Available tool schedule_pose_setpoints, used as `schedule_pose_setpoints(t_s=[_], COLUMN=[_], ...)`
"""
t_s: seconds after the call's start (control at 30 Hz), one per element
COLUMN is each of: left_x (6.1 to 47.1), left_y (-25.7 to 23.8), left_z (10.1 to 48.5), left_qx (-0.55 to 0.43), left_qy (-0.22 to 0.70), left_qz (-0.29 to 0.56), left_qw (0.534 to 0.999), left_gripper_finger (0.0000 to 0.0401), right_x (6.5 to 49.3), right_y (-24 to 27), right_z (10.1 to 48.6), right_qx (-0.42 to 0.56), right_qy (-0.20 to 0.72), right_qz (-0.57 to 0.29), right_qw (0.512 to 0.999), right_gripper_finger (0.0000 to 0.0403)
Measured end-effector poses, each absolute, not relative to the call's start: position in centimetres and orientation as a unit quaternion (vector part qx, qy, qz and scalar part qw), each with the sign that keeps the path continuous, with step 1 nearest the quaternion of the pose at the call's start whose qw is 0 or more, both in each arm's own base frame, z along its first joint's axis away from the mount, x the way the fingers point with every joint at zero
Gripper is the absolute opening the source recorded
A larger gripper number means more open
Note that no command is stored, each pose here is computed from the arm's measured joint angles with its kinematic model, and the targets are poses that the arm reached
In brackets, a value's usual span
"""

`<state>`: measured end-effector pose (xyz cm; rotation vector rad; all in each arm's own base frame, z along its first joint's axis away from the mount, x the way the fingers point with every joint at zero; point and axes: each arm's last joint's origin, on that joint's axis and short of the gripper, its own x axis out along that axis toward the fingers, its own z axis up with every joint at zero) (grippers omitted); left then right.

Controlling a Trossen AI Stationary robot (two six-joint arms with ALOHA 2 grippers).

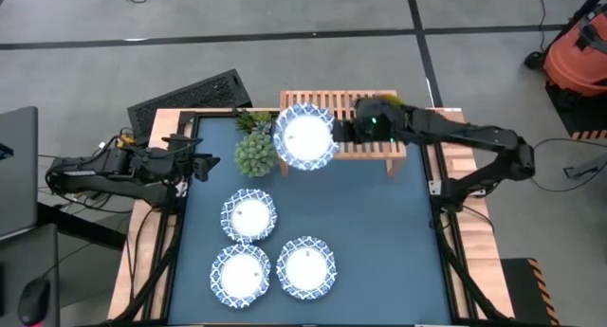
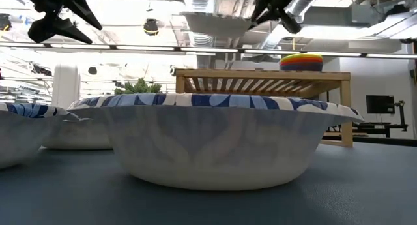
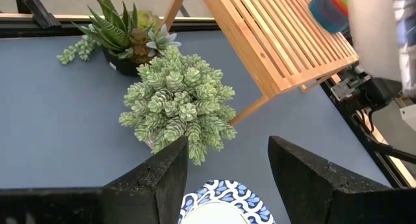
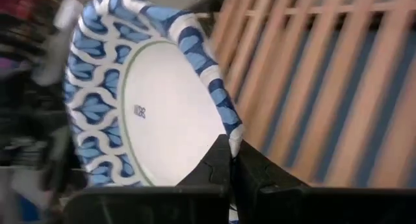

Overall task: Place and stack bowls onto a shelf
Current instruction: Put the white bowl on the shelf

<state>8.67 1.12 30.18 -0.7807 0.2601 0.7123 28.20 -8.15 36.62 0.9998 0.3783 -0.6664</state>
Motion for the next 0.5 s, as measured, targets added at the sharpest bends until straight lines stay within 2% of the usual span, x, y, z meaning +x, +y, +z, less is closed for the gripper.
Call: schedule_pose_setpoints(t_s=[0.5], left_x=[8.7], left_y=[1.1], left_z=[30.2], left_qx=[-0.371], left_qy=[0.124], left_qz=[0.339], left_qw=[0.856], left_gripper_finger=[0.0197], right_x=[30.7], right_y=[-15.4], right_z=[38.9], right_qx=[0.394], right_qy=[0.296], right_qz=[-0.344], right_qw=[0.799], right_gripper_finger=[0.0021])
